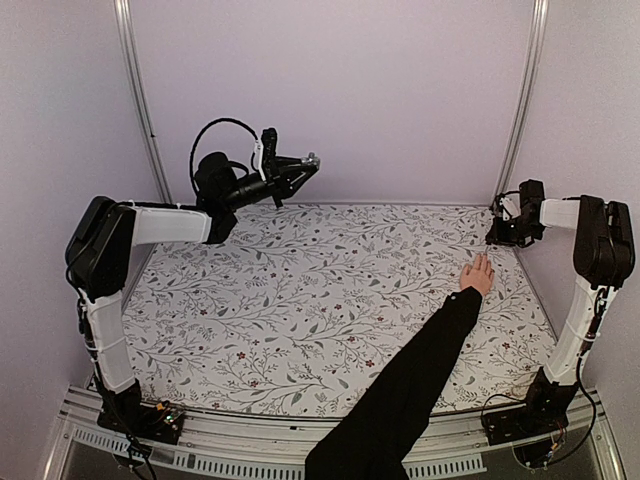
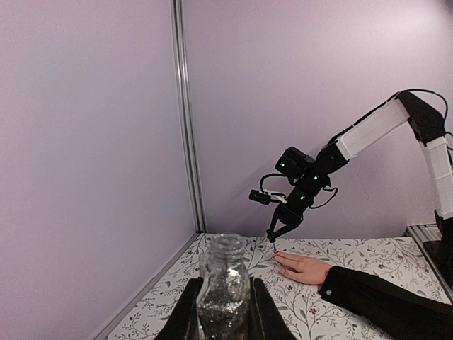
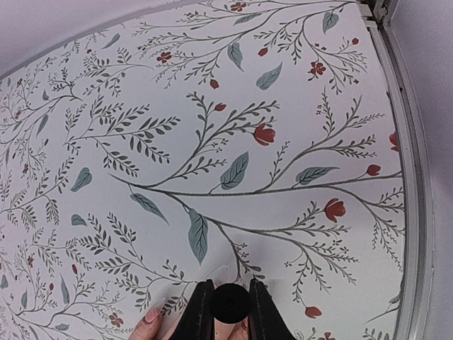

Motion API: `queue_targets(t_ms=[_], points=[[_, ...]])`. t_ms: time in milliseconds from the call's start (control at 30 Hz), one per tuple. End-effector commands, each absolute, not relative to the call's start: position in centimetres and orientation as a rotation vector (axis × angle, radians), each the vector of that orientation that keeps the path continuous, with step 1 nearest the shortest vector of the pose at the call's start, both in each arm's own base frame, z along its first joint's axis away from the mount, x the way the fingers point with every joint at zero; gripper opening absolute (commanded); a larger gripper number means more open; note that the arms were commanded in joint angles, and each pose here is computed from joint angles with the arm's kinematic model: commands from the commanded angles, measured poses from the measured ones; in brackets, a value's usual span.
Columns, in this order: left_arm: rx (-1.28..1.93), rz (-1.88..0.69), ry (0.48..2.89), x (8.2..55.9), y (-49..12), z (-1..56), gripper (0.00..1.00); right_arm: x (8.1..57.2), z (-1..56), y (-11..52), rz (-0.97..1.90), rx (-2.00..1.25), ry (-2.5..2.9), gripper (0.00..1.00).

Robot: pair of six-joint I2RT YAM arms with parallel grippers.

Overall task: Paint the nails
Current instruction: Paint the nail polish on the nail.

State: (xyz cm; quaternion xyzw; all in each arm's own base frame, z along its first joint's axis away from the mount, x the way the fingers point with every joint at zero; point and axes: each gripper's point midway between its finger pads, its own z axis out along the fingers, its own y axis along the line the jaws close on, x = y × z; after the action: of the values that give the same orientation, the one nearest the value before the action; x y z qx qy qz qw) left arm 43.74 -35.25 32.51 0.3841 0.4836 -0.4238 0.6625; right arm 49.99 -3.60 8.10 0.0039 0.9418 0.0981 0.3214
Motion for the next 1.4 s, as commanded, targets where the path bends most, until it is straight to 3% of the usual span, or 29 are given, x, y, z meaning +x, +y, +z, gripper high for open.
queue_targets(t_ms=[0,1367], points=[[0.858,-0.944,1.075,44.1,-34.7,32.8,0.00,50.5,8.2,-3.6,0.235,0.000,2.467,0.00],[0.850,-0.941,1.079,44.5,-34.6,32.6,0.00,51.4,7.5,-3.8,0.237,0.003,2.478,0.00]])
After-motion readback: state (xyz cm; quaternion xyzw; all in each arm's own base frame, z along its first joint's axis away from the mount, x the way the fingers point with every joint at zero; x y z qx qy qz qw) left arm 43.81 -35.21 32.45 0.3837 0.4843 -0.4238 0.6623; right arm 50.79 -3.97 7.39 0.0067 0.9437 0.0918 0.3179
